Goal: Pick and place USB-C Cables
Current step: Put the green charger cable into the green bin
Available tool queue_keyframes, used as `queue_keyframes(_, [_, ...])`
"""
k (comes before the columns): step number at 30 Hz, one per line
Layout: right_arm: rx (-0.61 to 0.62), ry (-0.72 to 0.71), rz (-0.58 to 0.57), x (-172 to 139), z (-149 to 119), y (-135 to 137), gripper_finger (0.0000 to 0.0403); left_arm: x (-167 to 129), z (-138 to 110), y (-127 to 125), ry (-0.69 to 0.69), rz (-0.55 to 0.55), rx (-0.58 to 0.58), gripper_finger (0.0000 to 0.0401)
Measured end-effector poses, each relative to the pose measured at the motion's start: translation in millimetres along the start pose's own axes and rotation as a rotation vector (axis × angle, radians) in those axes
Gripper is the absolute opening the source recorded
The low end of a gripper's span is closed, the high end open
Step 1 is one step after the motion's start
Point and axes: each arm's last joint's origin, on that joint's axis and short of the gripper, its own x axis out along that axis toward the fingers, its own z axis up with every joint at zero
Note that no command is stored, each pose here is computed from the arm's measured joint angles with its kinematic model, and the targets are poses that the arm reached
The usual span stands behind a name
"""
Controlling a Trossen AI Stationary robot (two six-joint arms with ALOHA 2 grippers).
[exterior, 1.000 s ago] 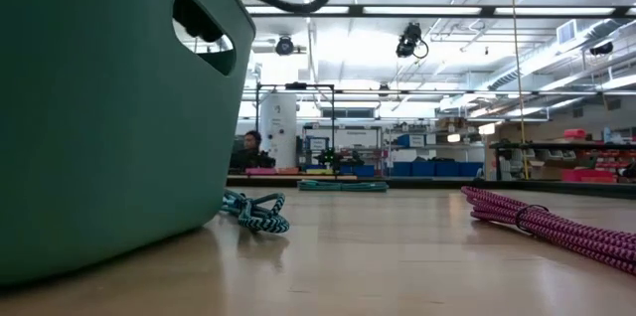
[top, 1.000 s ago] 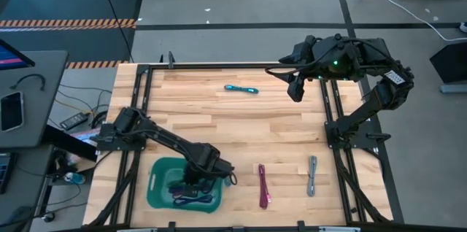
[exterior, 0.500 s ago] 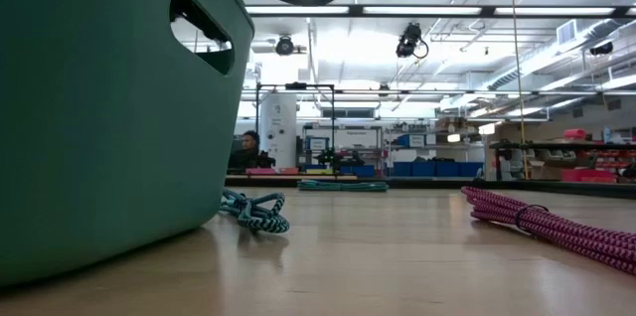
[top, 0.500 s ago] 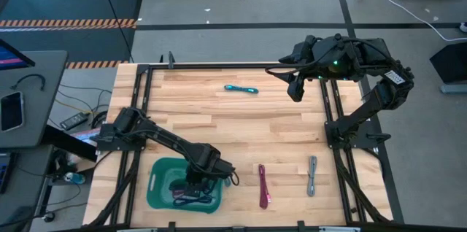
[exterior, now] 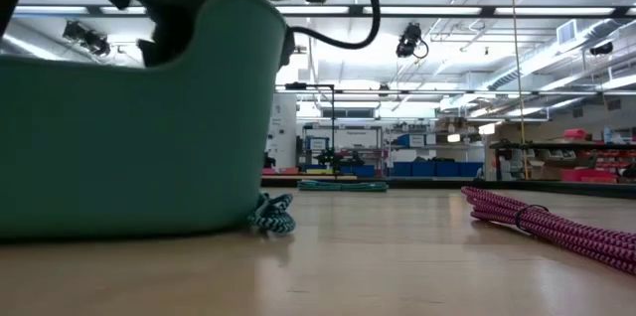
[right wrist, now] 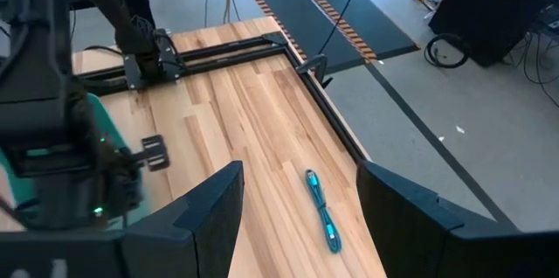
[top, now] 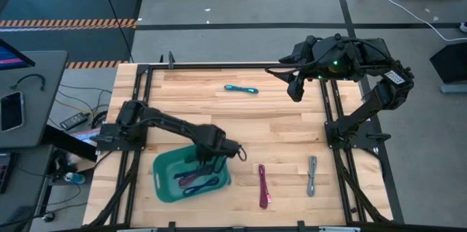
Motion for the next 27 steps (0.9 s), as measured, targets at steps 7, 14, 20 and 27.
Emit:
queue_keyframes(7, [0.001,0.002,0.0,0,0,0,0.0229,-2,2,27,0.042,-0.035,-0.1,0.0021])
queue_keyframes(14, [-0.006,0.015,-0.003,0,-2,0,0.0229,-15,-14,14,0.19,-0.049,-0.065,0.0021])
queue_keyframes(20, [-0.011,0.023,-0.005,0,-2,-1,0.0229,-65,-8,-6,0.048,-0.062,-0.031,0.0021])
queue_keyframes(27, [-0.015,0.034,-0.007,0,-4,-1,0.0229,-106,-14,-33,-0.079,-0.103,-0.044,0.0021])
